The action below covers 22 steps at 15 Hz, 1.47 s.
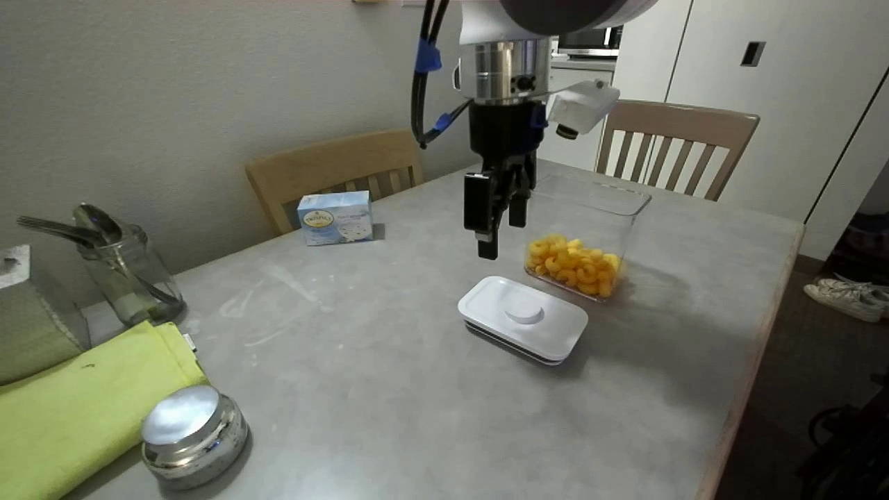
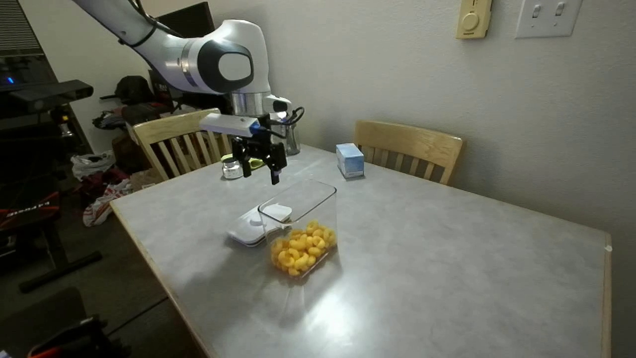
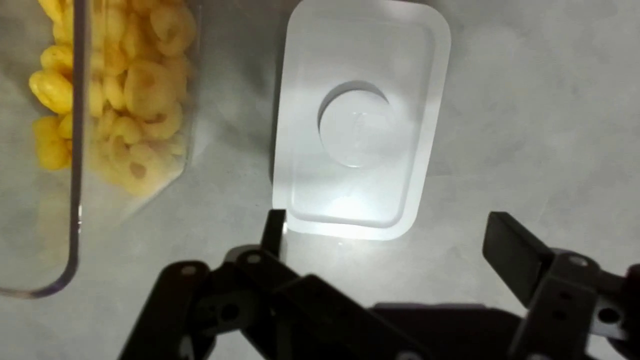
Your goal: Place the white lid on top of the food container
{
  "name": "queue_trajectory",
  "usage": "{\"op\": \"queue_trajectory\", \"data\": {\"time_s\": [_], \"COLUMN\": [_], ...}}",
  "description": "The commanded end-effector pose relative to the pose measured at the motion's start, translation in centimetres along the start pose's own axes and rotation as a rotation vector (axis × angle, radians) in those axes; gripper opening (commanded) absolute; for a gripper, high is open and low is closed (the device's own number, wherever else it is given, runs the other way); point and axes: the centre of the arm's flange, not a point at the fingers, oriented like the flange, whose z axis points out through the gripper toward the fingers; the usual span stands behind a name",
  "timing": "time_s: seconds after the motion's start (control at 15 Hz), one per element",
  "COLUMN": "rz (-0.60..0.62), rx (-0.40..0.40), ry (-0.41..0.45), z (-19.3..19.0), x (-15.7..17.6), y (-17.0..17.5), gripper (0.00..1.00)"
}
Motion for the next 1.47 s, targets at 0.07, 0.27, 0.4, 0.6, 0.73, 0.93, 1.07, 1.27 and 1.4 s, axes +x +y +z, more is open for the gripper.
{"op": "queue_trajectory", "data": {"time_s": [0.07,0.27,0.4,0.6,0.73,0.93,1.07,1.27,1.4], "rz": [0.042,0.098,0.12,0.155,0.172,0.183,0.182,0.179,0.178], "rx": [0.007,0.003,0.005,0.013,0.019,0.029,0.038,0.039,0.039], "ry": [-0.044,-0.072,-0.087,-0.11,-0.124,-0.137,-0.14,-0.14,-0.141], "z": [3.0,5.1,6.4,7.9,8.7,9.3,9.5,9.8,9.8], "x": [0.1,-0.3,-0.4,-0.4,-0.4,-0.2,0.1,0.4,0.6], "y": [0.1,0.4,0.7,1.2,1.4,1.6,1.6,1.6,1.7], "gripper": [1.0,1.0,1.0,1.0,1.0,1.0,1.0,1.0,0.93]}}
